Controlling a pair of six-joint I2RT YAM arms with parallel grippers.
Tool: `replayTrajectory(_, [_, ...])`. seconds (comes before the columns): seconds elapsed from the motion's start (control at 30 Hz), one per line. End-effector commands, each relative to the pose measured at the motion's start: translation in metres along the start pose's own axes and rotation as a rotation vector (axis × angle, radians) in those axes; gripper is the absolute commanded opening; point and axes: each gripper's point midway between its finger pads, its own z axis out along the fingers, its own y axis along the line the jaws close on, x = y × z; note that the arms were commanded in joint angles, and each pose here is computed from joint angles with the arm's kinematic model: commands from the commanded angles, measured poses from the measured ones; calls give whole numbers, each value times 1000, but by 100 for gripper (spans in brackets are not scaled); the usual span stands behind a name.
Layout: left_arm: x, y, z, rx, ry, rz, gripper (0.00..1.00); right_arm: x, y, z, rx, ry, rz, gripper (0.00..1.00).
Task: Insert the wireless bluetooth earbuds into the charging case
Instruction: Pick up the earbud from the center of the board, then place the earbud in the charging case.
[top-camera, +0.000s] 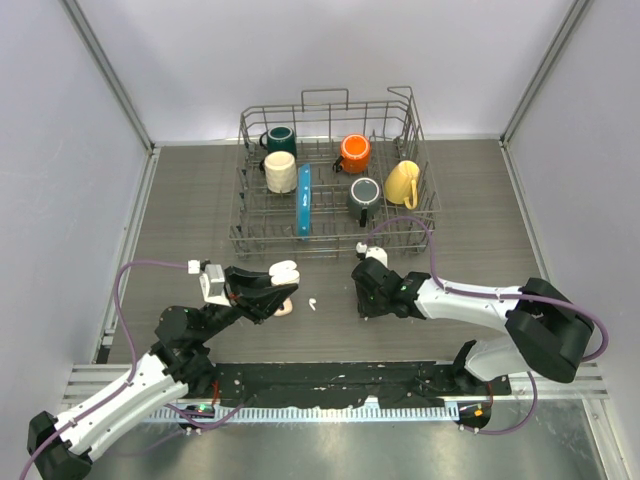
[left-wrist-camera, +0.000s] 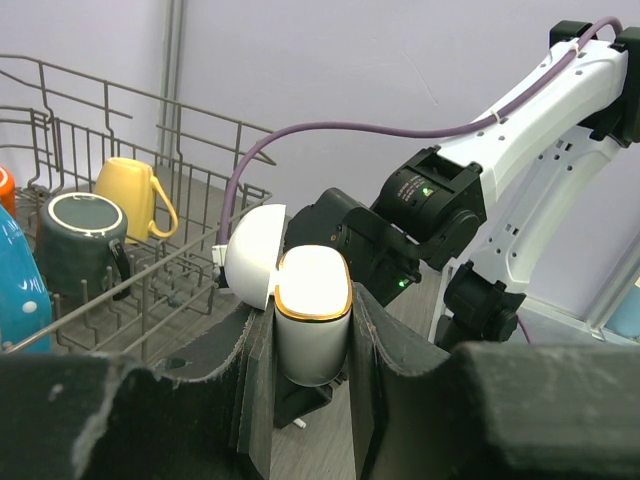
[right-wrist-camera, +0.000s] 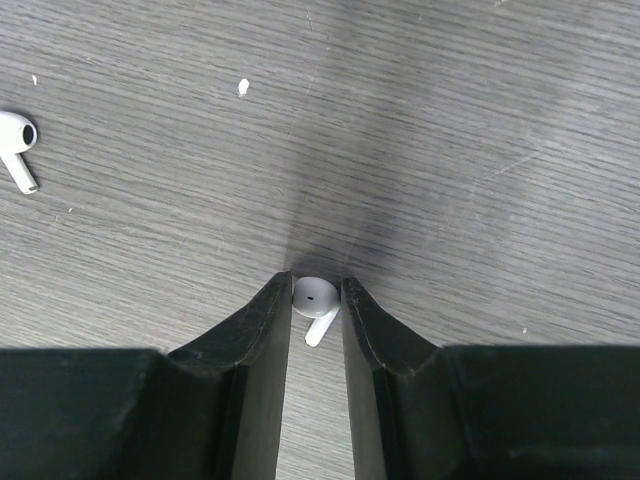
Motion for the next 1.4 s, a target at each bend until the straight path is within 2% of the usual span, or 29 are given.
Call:
replayTrajectory(0.0, [-6, 0, 2, 0, -24, 7, 0, -2, -2, -1, 23, 8, -23, 31])
replayTrajectory(0.3, [-5, 0, 2, -1, -22, 5, 0, -11, 4, -7, -3, -26, -2, 19])
replayTrajectory(0.57, [-4, 2, 3, -9, -18, 3, 0, -56, 27, -47, -133, -215, 102, 9])
replayTrajectory(0.9, [1, 9, 7, -34, -5, -2, 0, -129, 49, -149, -275, -576, 171, 3])
replayTrajectory(1.07, [2, 8, 9, -27, -3, -2, 0, -151, 80, -213, -376, -746, 155, 1])
replayTrajectory(1.23, [5, 6, 11, -8, 8, 1, 0, -163, 112, -254, -475, -861, 111, 1])
replayTrajectory(1.37, [7, 2, 12, 18, 19, 7, 0, -164, 140, -267, -522, -906, 54, 1])
